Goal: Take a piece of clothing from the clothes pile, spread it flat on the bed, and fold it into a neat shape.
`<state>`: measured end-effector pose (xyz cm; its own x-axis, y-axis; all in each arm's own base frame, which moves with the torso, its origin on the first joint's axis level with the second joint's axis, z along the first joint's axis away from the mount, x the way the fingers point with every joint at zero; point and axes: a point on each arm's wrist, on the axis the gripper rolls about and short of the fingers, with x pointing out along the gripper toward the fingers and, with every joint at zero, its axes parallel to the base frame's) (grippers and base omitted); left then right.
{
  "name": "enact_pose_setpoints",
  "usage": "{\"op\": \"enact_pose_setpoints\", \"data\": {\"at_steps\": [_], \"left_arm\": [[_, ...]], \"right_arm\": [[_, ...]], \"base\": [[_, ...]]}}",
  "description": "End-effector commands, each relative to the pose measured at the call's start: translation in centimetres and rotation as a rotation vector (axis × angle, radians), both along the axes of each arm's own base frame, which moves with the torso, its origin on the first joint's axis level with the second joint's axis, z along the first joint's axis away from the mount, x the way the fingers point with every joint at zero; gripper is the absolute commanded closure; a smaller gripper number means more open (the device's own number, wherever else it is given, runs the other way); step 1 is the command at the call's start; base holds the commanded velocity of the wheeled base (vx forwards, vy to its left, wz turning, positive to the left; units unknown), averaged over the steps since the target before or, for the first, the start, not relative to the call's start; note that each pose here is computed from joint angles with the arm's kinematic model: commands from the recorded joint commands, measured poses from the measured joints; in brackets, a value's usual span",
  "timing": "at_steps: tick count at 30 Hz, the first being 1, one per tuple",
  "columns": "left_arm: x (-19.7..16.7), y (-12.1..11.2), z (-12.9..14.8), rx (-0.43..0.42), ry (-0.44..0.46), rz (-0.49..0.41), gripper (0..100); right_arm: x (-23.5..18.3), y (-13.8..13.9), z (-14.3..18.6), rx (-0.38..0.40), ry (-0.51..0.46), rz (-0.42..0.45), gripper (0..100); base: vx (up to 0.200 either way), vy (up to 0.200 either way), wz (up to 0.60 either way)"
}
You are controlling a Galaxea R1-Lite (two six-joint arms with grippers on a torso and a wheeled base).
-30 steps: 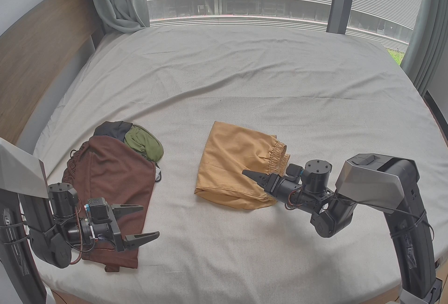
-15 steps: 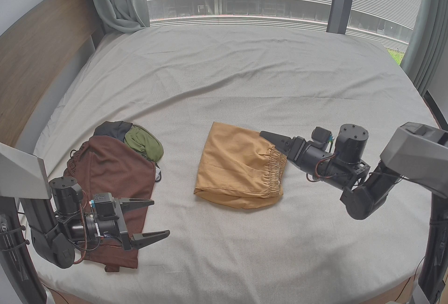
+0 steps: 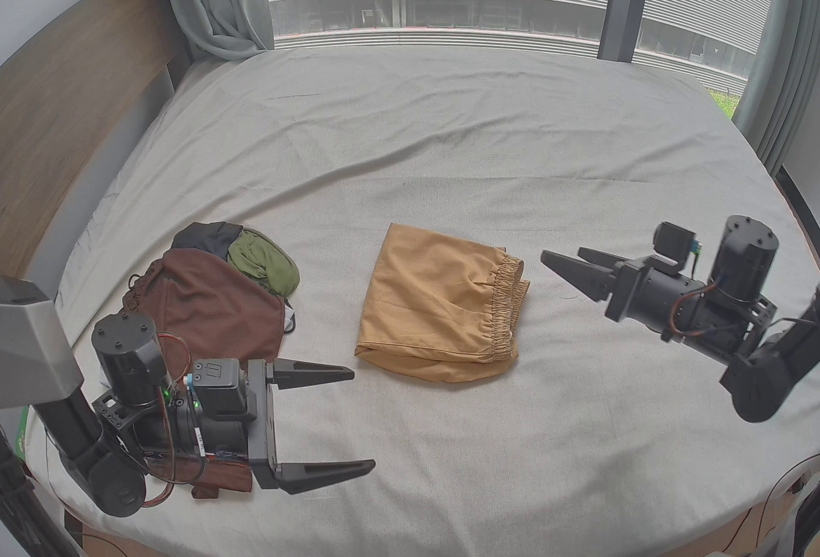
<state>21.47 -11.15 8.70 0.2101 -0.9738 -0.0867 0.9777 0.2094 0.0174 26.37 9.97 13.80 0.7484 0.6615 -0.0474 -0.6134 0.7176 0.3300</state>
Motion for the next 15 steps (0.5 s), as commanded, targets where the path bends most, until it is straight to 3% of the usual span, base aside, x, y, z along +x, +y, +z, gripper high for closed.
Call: {"op": "enact_pose_setpoints", "data": {"at_steps": [1,7,10,15], "left_arm": [[-3.4,-0.1,3.7,-0.071,-0.094,-0.066,0],[-5.9,1.2,5.0,-0.101,-0.111,-0.059,0],[-7.1,1.8,5.6,-0.120,-0.129,-0.058,0],[-9.2,3.1,6.3,-0.148,-0.149,-0.040,0]], "right_arm": [[-5.4,-4.7,1.3,-0.093,-0.108,-0.116,0],[-10.8,-7.5,2.2,-0.091,-0.186,-0.220,0],[-13.5,-8.0,2.6,-0.081,-0.246,-0.235,0],[-17.6,-8.4,2.2,-0.077,-0.265,-0.244,0]], "base": [[0.000,0.000,0.00],[0.000,0.000,0.00],[0.000,0.000,0.00],[0.000,0.000,0.00]]}}
